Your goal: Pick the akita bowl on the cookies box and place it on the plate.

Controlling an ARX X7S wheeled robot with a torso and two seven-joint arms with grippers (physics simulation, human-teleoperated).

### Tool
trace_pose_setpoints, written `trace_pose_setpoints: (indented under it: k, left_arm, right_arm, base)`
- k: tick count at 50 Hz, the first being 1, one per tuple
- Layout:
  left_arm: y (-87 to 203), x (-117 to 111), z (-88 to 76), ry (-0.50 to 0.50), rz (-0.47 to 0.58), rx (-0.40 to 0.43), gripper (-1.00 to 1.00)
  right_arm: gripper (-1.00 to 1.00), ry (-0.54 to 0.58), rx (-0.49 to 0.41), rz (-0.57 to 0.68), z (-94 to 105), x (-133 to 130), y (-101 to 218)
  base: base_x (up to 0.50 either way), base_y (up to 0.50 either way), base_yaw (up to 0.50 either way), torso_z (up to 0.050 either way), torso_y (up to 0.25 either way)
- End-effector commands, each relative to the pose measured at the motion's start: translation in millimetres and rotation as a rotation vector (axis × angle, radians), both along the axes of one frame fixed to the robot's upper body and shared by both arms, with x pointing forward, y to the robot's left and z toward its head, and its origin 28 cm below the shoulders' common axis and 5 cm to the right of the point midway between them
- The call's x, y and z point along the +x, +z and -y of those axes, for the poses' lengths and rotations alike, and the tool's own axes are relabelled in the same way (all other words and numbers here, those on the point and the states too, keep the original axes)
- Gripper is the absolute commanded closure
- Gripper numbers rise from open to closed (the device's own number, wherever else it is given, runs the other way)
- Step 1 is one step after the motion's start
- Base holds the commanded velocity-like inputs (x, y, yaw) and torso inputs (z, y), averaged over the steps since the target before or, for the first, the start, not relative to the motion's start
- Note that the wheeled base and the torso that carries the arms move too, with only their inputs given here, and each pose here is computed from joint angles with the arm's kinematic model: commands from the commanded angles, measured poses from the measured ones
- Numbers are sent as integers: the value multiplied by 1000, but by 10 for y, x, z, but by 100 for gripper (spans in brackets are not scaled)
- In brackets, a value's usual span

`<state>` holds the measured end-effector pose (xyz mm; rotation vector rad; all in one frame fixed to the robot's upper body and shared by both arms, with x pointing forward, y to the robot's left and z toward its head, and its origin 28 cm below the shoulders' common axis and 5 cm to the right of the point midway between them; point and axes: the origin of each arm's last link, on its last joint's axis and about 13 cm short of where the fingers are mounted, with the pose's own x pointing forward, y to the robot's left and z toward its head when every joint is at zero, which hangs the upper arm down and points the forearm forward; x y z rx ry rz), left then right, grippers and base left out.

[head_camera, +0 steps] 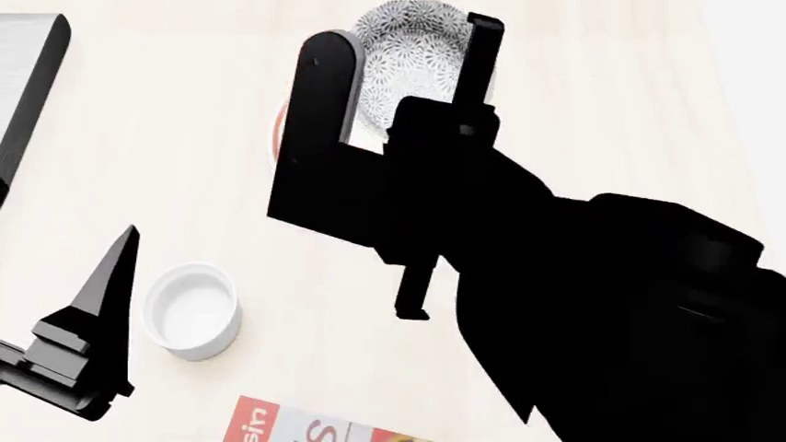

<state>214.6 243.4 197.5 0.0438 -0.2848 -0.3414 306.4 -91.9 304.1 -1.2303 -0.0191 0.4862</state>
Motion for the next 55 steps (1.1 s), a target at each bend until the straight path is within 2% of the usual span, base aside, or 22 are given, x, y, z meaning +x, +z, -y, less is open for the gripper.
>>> trace_pose_setpoints:
  k: [1,17,25,33,44,55]
  left_arm:
    - [-18,-13,5,-16,2,18,-100]
    - [-36,-26,-2,-30,2,14,-100]
    - [-40,-33,6,-39,0,15,-100]
    - [-45,-43,6,-55,-3,12,-100]
    - [-69,-54,-8,-70,-5,12,-100]
    - [-95,-49,-5,-72,-15,3,-100]
  right_arm:
    - [100,-20,16,54,-50,278,56]
    - [100,-7,59,59,-185,572,-170]
    - [100,-20,48,129,-243,738,-192]
    - [100,-24,50,128,-309,861,-305]
    - [100,-4,40,103,-383,898,-526]
    - [100,2,53,90,-419,930,-600]
  base:
    - [0,0,0,0,0]
    - [0,0,0,0,1]
    - [0,0,0,0,0]
    - [0,0,0,0,0]
    - [0,0,0,0,-8]
    - [0,0,0,0,-205]
